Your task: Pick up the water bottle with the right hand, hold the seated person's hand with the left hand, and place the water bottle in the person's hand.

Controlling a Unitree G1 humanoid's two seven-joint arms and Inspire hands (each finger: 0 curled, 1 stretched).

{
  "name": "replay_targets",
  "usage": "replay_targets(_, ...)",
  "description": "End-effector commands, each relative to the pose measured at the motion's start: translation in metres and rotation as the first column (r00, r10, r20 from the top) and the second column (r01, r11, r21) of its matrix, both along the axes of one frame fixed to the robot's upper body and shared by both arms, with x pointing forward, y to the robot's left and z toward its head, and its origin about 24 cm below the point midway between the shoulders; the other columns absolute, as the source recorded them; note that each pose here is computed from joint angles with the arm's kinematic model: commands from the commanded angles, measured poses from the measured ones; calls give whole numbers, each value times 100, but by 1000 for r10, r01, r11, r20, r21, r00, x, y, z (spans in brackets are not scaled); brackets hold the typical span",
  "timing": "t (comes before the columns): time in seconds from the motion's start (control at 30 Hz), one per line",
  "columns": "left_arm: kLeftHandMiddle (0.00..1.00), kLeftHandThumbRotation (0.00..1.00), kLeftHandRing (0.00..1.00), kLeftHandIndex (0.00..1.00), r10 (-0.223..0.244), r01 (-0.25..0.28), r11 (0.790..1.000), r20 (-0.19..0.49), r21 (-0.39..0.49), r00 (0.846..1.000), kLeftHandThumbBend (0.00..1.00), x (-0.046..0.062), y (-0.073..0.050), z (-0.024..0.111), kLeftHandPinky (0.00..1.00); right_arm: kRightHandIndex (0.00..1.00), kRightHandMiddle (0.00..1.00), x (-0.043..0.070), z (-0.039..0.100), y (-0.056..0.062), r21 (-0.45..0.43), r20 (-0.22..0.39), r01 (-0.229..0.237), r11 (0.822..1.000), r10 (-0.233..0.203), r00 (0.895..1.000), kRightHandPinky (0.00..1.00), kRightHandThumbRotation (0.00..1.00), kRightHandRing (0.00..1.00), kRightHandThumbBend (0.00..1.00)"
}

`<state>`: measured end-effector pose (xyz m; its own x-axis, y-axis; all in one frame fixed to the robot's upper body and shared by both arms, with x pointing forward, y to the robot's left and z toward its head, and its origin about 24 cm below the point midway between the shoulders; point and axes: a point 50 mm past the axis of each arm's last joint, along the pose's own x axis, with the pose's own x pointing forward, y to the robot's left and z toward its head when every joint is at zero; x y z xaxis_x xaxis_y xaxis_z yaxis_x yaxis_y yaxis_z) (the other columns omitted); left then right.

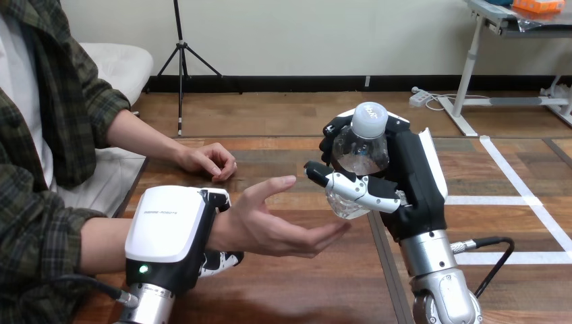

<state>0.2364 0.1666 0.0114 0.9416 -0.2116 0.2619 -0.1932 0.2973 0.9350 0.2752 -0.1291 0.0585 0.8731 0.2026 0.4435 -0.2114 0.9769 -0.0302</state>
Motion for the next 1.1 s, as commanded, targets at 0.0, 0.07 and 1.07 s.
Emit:
replay_targets(0.0, 29, 0, 25, 30, -52, 55, 998, 87, -27, 995, 84, 5, -10, 19, 23, 47, 45, 10, 39, 10, 12, 178, -33, 999, 31, 984, 34, 0, 39, 72)
replay_targets(0.07, 29, 0, 25, 30, -54, 56, 998, 87, -26, 995, 84, 5, -10, 20, 23, 47, 45, 9, 39, 11, 15, 176, -40, 999, 37, 984, 34, 0, 39, 72)
replay_targets(1.07, 29, 0, 25, 30, -81, 84, 996, 83, -35, 993, 85, 3, -16, 23, 22, 46, 45, -6, 33, 19, 35, 176, -149, 988, 140, 974, 36, 0, 41, 69)
